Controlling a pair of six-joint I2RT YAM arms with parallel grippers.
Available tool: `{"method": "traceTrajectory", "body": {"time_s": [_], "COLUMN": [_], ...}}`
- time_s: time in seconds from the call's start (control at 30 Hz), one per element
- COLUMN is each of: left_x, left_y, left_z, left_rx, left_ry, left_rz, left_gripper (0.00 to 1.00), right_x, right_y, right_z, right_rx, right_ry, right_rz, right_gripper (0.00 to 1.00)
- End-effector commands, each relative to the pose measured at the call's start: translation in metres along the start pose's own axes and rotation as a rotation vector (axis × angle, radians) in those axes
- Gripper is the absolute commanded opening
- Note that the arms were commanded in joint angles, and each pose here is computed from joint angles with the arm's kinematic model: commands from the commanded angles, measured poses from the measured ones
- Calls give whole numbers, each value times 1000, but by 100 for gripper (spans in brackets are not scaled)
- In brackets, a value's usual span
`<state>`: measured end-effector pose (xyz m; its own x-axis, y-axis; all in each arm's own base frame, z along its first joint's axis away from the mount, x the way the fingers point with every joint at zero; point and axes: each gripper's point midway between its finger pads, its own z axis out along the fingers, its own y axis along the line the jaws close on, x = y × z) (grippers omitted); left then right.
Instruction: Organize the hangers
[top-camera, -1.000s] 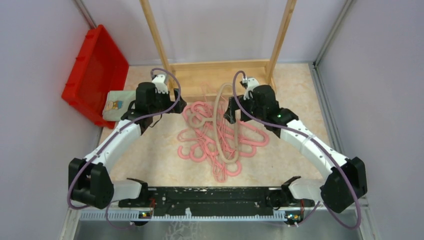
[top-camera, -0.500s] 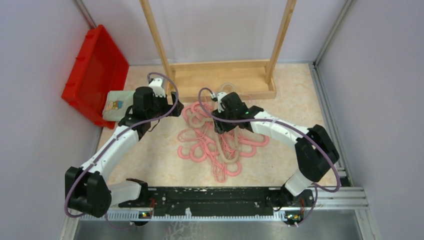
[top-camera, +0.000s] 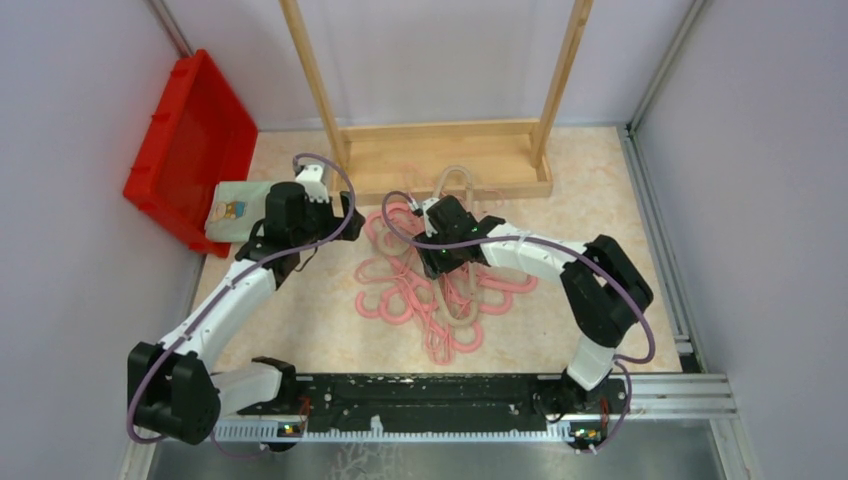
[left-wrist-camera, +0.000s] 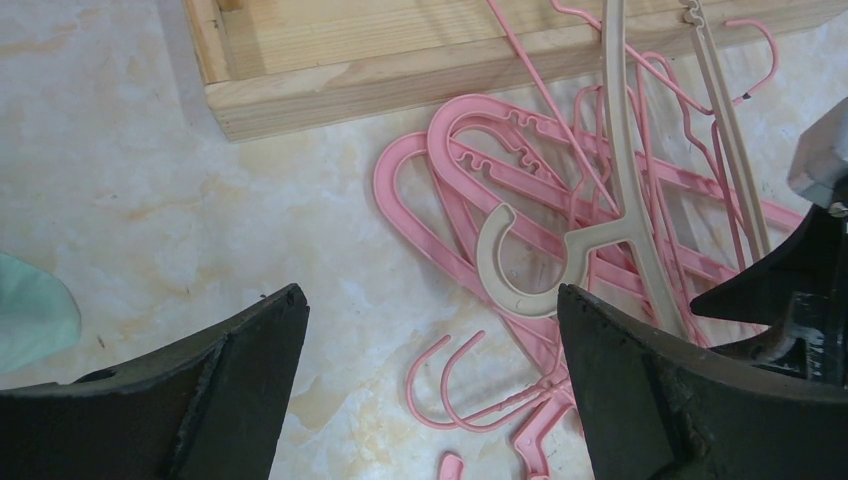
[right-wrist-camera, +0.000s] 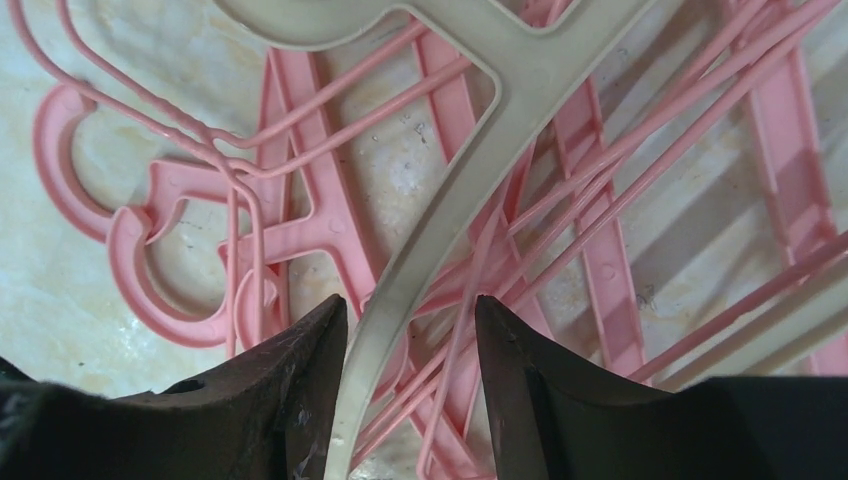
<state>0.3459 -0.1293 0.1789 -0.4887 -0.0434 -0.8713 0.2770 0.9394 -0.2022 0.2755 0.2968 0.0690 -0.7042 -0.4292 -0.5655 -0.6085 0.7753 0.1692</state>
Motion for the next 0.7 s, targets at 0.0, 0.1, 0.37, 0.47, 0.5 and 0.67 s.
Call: {"method": "traceTrajectory", "body": {"time_s": [0.0, 0.1, 0.37, 0.47, 0.5, 0.67], "left_x": [-10, -7, 1, 2, 2, 1], "left_y": [1, 4, 9, 10, 10, 12], "left_z": [-6, -7, -9, -11, -12, -15], "left_rx": [-10, -28, -53, -58, -59, -68], "left_ry": [-51, -55, -52, -54, -55, -67], "left_rz": [4, 1, -11, -15, -16, -15], "left_gripper": [100, 100, 100, 100, 100, 100], "right_x": [-19, -17, -7, -5, -6, -18], "right_y": [8, 9, 3, 1, 0, -1], "right_z": [6, 11, 16, 14, 12, -10], "right_rx": [-11, -10, 18, 29, 32, 55], "right_ry": [-35, -24, -1, -3, -6, -41], "right_rz": [-17, -15, -8, -7, -8, -12], "right_gripper": [51, 51, 39, 34, 32, 27]}}
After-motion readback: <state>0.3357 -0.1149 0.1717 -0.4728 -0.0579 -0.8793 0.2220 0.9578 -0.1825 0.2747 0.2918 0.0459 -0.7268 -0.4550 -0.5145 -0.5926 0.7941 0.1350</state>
